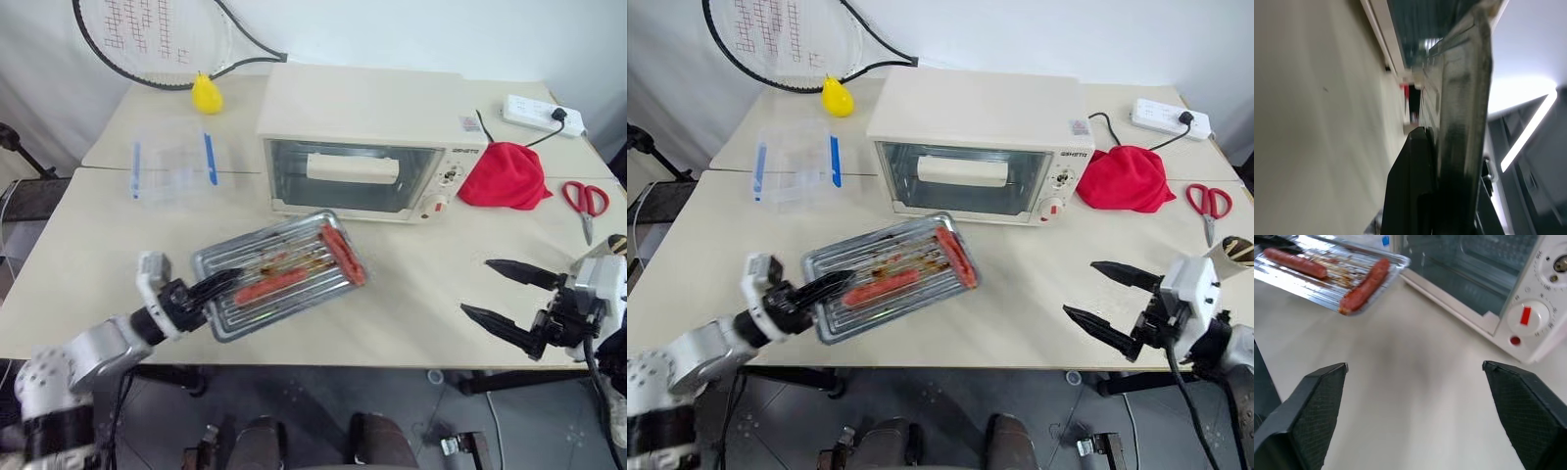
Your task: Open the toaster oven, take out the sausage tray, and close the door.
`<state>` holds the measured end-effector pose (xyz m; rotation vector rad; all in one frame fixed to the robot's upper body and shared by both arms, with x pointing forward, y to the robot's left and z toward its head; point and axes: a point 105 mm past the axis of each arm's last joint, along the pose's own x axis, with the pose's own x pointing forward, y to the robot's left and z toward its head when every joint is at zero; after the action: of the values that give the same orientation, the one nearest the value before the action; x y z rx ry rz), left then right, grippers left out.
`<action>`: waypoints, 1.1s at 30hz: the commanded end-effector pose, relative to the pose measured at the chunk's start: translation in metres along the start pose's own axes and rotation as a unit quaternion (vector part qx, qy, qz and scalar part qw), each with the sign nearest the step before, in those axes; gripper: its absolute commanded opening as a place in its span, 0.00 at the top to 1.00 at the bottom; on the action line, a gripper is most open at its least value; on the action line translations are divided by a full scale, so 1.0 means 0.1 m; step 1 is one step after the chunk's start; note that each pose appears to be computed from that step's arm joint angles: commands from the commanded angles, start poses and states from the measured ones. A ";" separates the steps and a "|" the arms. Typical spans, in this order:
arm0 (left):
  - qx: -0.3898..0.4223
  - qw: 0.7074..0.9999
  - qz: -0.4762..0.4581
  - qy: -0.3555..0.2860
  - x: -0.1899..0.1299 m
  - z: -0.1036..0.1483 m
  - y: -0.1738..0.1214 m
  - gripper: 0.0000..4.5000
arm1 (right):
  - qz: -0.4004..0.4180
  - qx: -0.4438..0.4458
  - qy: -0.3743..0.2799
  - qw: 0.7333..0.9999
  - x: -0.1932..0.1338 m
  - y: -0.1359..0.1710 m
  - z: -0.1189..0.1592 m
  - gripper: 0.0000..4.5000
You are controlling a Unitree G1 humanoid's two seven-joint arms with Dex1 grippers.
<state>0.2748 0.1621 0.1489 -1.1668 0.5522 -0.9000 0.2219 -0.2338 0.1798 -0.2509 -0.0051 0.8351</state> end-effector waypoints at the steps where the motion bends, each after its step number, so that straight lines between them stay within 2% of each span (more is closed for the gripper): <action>1: -0.013 0.999 -0.001 0.043 0.19 0.01 -0.02 1.00 | -0.018 -0.024 -0.006 1.000 -0.09 0.08 0.10 0.01; 4: -0.013 0.995 0.034 0.088 0.47 0.03 0.08 1.00 | -0.040 -0.020 0.004 0.999 -0.19 0.18 0.11 0.01; 9: 0.000 0.990 0.059 0.124 0.71 0.01 0.20 1.00 | -0.061 -0.017 0.015 0.998 -0.30 0.29 0.14 0.01; 13: 0.004 0.982 0.060 0.180 0.89 -0.17 0.24 1.00 | -0.077 -0.014 0.018 0.997 -0.35 0.34 0.15 0.01; 17: 0.009 0.980 0.077 0.185 1.01 -0.21 0.34 1.00 | -0.081 -0.014 0.019 0.996 -0.35 0.37 0.16 0.01; 20: 0.032 0.978 0.083 0.189 1.04 -0.22 0.36 0.85 | -0.081 -0.014 0.019 0.996 -0.34 0.37 0.17 0.00; 22: 0.040 0.976 0.072 0.201 1.03 -0.24 0.32 0.72 | -0.081 -0.014 0.019 0.996 -0.34 0.37 0.17 0.00; 26: 0.087 0.977 0.073 0.183 0.93 -0.15 0.30 0.46 | -0.077 -0.014 0.021 0.997 -0.34 0.36 0.16 0.00; 29: 0.202 0.958 0.088 0.185 0.68 -0.04 0.26 0.27 | -0.070 -0.014 0.023 0.997 -0.32 0.33 0.15 0.00; 31: 0.231 0.940 0.113 0.224 0.47 -0.07 0.30 0.14 | -0.061 -0.011 0.025 0.998 -0.32 0.33 0.13 0.00; 33: 0.296 0.915 0.118 0.247 0.15 0.02 0.27 0.01 | -0.038 -0.011 0.027 0.999 -0.32 0.36 0.12 0.00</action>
<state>0.3019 0.1415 0.1243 -0.4112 0.7592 -1.0129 0.1752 -0.2331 0.1824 -0.2727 0.0399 0.7179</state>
